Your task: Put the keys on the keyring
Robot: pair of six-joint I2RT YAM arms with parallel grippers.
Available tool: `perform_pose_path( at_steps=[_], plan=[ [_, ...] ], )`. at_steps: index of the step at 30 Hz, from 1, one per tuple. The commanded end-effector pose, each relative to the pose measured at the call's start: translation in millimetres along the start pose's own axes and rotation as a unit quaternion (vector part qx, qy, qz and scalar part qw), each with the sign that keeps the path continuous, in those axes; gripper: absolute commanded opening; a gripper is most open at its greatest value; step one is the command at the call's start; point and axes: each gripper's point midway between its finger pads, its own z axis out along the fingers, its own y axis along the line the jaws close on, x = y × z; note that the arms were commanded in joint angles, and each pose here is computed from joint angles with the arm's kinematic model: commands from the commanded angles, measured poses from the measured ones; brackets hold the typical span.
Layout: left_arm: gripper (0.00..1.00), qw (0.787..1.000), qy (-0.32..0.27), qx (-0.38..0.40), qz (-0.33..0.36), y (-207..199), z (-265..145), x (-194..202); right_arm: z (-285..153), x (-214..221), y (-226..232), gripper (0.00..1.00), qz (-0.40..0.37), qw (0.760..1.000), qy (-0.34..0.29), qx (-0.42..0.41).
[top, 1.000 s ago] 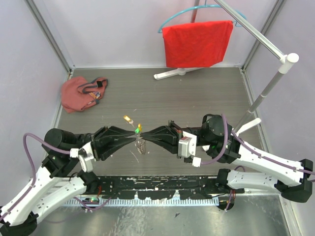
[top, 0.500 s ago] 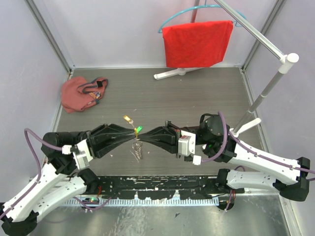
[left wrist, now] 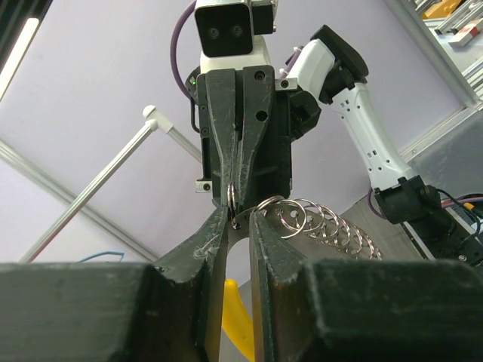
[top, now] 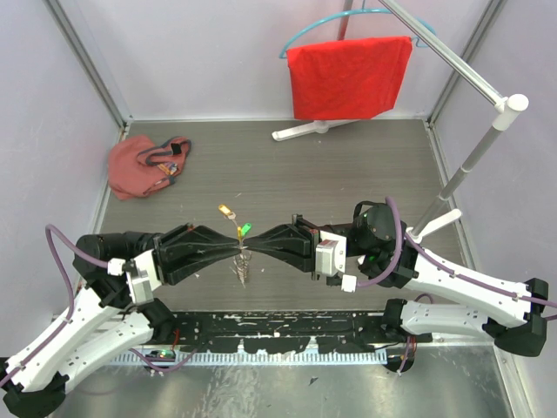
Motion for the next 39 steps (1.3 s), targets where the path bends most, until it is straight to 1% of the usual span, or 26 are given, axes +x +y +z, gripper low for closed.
perform_pose_path(
  at_steps=[1, 5, 17, 21, 23, 24, 27, 30, 31, 33, 38, 39],
  plan=[
    [0.23, 1.0, -0.015, 0.008, 0.009, 1.2, 2.9, -9.7, 1.4, -24.3, -16.5, 0.01, -0.024, 0.999, -0.031, 0.02],
    [0.21, 1.0, -0.017, 0.009, 0.008, 2.1, 4.3, -8.9, 2.6, -22.5, -15.3, 0.01, -0.021, 0.999, -0.029, 0.016],
    [0.18, 1.0, -0.025, 0.011, 0.009, 5.9, 8.2, -9.9, 5.5, -8.8, -9.9, 0.01, -0.015, 1.0, -0.007, 0.002],
    [0.12, 1.0, -0.024, 0.011, 0.008, 6.6, 8.7, -8.7, 6.1, -6.2, -8.8, 0.02, -0.016, 1.0, -0.004, -0.001],
    [0.02, 1.0, -0.023, 0.011, 0.007, 6.8, 8.9, -7.6, 6.1, -6.7, -8.7, 0.02, -0.016, 1.0, -0.004, -0.002],
    [0.0, 1.0, -0.023, 0.01, 0.006, 6.9, 9.1, -7.1, 5.9, -7.5, -9.1, 0.02, -0.017, 1.0, -0.004, -0.001],
    [0.0, 1.0, -0.02, 0.007, 0.004, 8.2, 9.2, -4.8, 5.7, -8.0, -8.1, 0.03, -0.015, 1.0, -0.004, -0.004],
    [0.0, 1.0, -0.013, 0.003, 0.002, 9.5, 8.7, -1.7, 5.7, -4.6, -7.1, 0.07, -0.01, 1.0, 0.004, -0.008],
    [0.0, 1.0, -0.008, 0.002, 0.001, 9.8, 8.6, -0.3, 5.6, -3.8, -7.2, 0.1, -0.011, 1.0, 0.008, -0.009],
    [0.0, 1.0, 0.004, 0.004, 0.001, 10.4, 7.8, 2.4, 4.3, 0.7, -5.4, 0.23, -0.01, 1.0, 0.022, -0.014],
    [0.0, 0.999, 0.037, 0.008, -0.004, 8.0, 3.3, 8.5, -2.9, 9.9, -3.1, 0.36, -0.019, 0.998, 0.061, -0.026],
    [0.0, 0.999, 0.043, 0.008, -0.005, 8.1, 2.5, 9.3, -4.9, 11.6, -3.6, 0.38, -0.021, 0.997, 0.069, -0.025]
  ],
)
